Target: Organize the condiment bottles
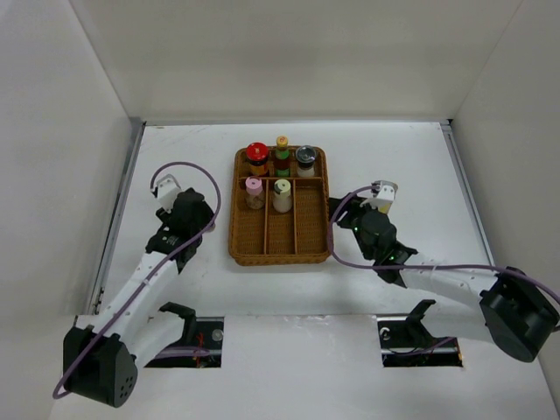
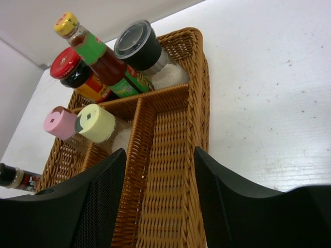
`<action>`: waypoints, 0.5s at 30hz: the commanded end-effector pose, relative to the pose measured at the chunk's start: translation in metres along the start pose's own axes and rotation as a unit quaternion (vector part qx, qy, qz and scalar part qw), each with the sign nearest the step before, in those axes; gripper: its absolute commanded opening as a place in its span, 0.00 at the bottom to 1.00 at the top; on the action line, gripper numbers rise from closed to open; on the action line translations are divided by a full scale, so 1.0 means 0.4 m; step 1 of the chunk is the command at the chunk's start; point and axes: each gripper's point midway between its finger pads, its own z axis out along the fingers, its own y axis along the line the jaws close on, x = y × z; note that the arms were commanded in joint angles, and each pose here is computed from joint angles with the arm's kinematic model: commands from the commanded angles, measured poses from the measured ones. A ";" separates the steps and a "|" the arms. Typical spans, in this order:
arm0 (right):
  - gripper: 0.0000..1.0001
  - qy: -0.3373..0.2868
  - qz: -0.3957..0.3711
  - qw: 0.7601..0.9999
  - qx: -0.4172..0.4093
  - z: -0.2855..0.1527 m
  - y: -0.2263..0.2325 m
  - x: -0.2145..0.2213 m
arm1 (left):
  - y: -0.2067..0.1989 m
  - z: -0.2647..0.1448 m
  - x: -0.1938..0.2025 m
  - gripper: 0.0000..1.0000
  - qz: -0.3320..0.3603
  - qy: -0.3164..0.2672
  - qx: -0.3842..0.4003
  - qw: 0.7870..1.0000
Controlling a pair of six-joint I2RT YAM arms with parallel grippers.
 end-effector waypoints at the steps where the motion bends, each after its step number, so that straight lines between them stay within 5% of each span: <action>1: 0.60 -0.019 0.021 0.999 -0.029 0.013 0.059 -0.043 | 0.004 0.016 0.052 0.56 0.000 0.040 0.004 0.999; 15: 0.60 -0.009 0.016 0.999 -0.039 0.013 0.079 -0.032 | -0.043 0.086 0.051 0.59 0.006 0.026 0.020 0.999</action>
